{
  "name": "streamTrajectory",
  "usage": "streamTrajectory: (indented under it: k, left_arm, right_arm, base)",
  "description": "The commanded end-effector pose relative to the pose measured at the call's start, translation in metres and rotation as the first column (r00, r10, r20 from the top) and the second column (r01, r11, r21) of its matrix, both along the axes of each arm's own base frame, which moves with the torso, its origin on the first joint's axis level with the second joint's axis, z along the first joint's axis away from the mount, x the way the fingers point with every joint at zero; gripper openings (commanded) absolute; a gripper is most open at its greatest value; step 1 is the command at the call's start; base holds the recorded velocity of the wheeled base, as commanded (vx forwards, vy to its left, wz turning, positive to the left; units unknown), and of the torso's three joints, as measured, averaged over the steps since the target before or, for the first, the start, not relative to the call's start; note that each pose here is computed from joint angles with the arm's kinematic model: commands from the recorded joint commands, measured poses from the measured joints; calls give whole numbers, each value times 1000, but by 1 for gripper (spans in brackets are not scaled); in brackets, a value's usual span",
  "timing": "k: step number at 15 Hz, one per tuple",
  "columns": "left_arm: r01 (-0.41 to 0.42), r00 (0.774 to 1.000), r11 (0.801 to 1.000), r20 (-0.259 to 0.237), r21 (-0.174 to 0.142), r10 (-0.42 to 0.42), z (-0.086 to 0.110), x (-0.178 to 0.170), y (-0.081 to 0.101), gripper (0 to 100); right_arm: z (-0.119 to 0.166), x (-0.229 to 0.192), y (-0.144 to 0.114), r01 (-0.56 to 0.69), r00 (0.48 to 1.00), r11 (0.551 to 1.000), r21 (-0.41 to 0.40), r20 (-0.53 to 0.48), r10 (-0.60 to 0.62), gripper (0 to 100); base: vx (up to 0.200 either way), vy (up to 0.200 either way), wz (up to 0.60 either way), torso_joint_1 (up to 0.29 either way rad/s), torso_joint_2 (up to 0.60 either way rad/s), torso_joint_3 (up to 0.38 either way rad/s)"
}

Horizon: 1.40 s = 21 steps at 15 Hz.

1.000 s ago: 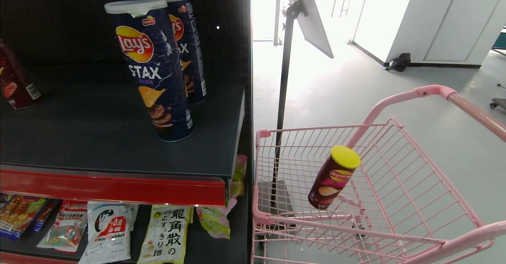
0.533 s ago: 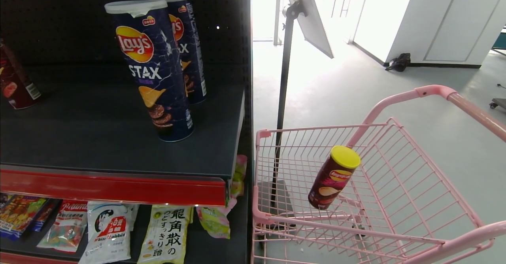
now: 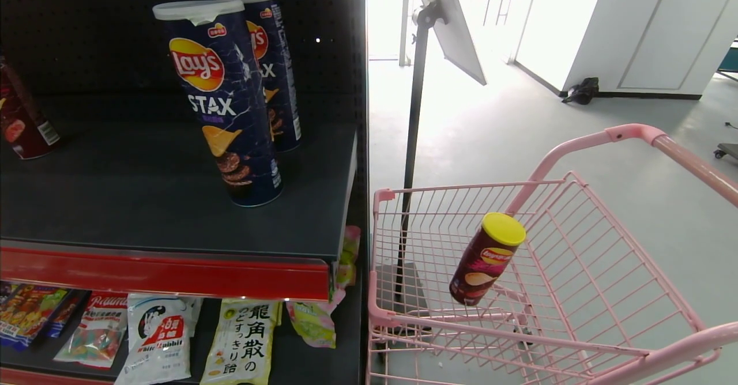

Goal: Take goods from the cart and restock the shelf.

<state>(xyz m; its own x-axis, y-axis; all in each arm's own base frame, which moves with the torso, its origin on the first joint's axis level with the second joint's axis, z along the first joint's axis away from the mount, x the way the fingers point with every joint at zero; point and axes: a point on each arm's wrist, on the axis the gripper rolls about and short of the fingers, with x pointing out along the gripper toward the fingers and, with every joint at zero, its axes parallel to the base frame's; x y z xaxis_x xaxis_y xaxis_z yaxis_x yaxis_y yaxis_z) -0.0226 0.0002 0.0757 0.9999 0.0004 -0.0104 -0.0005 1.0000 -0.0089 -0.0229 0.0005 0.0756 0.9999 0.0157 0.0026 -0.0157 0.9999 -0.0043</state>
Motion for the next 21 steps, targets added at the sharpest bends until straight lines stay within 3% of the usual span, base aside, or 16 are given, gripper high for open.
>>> streamTrajectory:
  k: [1,2,3,4,5,6,8,9,12,14,17,21]
  left_arm:
    - [-1,1000,1000,0,0,1,0,0,0,100]
    - [-1,1000,1000,0,1,1,0,0,0,100]
    - [-1,1000,1000,0,1,1,0,0,0,100]
    - [-1,1000,1000,-2,-2,1,0,0,0,100]
    - [0,1000,1000,1,-2,0,0,0,0,100]
    - [0,1000,1000,0,-2,0,0,0,0,100]
    - [0,1000,1000,1,-2,0,0,0,0,100]
    - [0,1000,1000,0,-2,0,0,0,0,100]
    - [-1,1000,1000,1,-2,1,0,0,0,100]
    - [-1,1000,1000,-2,-2,1,0,0,0,100]
    - [0,1000,1000,0,-2,0,0,0,0,100]
    - [0,1000,1000,0,-2,0,0,0,0,100]
  right_arm:
    - [0,0,0,2,1000,1000,-5,-1,-2,100]
    - [25,-6,0,-1,995,999,-33,99,4,100]
    - [62,-9,0,-6,991,999,-40,134,12,100]
    - [89,0,0,-27,995,999,-40,94,30,100]
    - [145,10,1,-71,988,997,-42,137,76,100]
    - [180,27,2,-92,986,995,-45,137,97,100]
    - [211,59,5,-207,973,977,-50,98,211,100]
    - [220,95,8,-270,962,962,-36,22,271,100]
    - [216,169,7,-348,937,937,-4,-12,348,100]
    - [198,218,-16,-416,908,909,8,-51,416,100]
    - [154,271,-47,-557,826,829,-50,-141,546,100]
    - [102,308,-59,-695,703,719,4,-209,680,100]
  base:
    - [0,0,0,0,0,0]
    - [0,0,0,0,0,0]
    - [0,0,0,0,0,0]
    - [0,0,0,0,0,0]
    - [0,0,0,0,0,0]
    - [0,0,0,0,0,0]
    - [0,0,0,0,0,0]
    - [0,0,0,0,0,0]
    - [0,0,0,0,0,0]
    - [0,0,0,0,0,0]
    - [0,0,0,0,0,0]
    - [0,0,0,0,0,0]
